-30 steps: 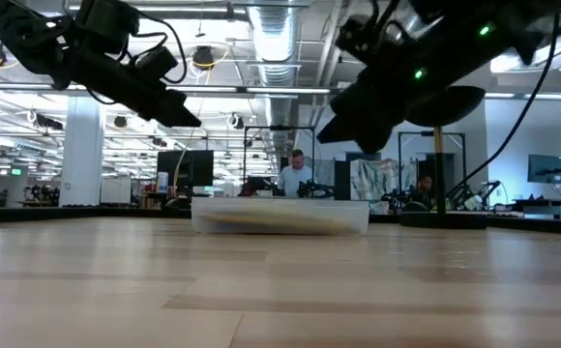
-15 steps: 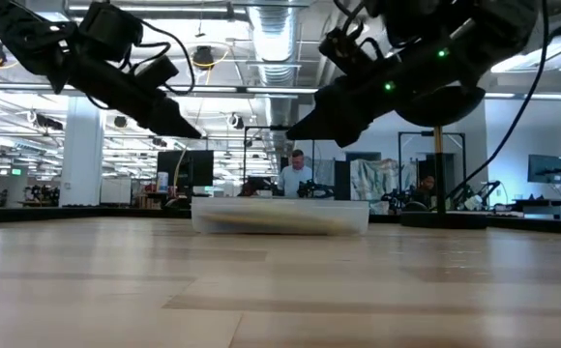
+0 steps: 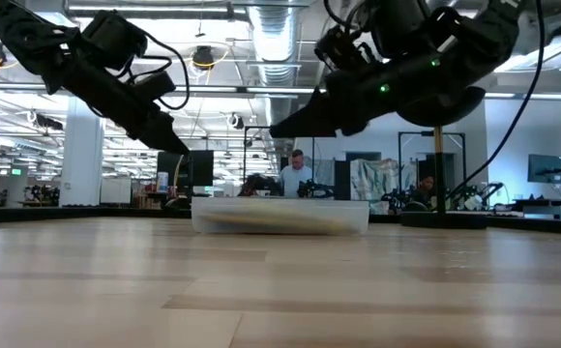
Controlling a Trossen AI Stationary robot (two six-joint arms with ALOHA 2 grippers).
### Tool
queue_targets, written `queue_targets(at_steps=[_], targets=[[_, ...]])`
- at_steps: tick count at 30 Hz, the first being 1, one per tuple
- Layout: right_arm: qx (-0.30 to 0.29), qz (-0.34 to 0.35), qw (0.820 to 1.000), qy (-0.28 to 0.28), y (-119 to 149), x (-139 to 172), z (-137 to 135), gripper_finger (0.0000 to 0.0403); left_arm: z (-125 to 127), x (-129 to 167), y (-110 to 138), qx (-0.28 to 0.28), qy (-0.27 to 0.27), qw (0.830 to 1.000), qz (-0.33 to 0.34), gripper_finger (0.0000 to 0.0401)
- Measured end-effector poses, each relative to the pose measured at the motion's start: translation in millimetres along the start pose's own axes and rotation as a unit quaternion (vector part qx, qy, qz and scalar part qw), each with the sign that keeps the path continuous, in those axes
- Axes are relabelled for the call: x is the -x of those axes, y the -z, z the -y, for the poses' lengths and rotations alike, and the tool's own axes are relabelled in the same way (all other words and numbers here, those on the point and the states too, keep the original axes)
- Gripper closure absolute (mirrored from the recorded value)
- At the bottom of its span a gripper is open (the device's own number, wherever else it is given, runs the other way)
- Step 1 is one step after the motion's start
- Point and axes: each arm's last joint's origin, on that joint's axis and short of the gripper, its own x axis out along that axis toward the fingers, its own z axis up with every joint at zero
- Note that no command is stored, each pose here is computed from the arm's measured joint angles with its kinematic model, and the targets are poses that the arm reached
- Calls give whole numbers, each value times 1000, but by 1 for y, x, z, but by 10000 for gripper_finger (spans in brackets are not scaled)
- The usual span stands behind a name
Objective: Pick & place school supplies into a supply box
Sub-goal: Close the gray supply box
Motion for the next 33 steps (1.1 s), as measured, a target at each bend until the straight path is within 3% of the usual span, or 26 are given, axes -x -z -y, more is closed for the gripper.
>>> queue_targets(at_steps=[17,22,26,33], targets=[[13,6,1000,12,21,-38,-4,282,-2,-1,2,4,-4,1000,-7,233],[-77,1,993,91,21,-53,17,282,-3,-6,6,7,-10,1000,-25,233],[-155,0,981,119,20,-57,32,282,-2,-16,16,3,-13,998,-61,233],[-220,-94,957,162,28,-63,46,282,2,-38,32,0,-18,996,-91,233]])
